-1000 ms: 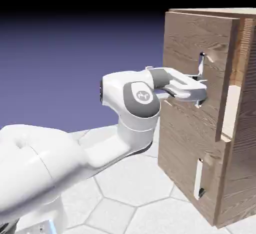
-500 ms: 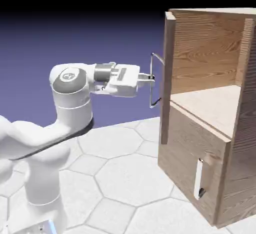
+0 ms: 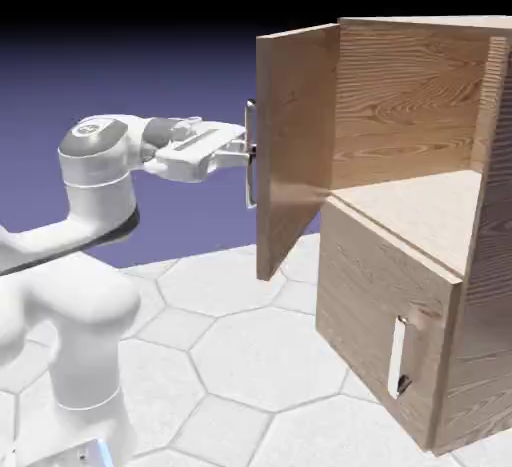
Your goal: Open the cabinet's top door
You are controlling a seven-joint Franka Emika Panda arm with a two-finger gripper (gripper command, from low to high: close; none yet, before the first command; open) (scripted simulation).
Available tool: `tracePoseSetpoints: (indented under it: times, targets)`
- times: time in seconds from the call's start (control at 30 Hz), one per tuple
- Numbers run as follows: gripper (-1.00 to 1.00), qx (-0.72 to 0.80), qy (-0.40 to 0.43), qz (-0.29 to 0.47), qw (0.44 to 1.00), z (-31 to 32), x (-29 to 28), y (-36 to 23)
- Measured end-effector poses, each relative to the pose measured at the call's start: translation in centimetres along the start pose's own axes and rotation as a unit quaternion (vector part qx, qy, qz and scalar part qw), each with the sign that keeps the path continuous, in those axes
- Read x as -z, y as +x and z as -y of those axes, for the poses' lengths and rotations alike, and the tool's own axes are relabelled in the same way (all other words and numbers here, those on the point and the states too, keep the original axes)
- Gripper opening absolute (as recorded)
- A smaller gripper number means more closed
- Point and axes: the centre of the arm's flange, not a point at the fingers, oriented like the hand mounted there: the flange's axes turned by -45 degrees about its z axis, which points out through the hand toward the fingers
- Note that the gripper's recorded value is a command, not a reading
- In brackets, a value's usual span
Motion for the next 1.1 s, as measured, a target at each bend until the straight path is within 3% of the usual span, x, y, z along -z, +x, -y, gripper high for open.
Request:
tracePoseSetpoints:
  times: [0.53, 1.1]
  targets:
    - [-1.0, 0.0, 0.126, -0.001, 0.992, -4.8, 7.9, 0.0]
    - [-1.0, 0.0, 0.32, -0.001, 0.948, -15.8, 17.4, 0.0]
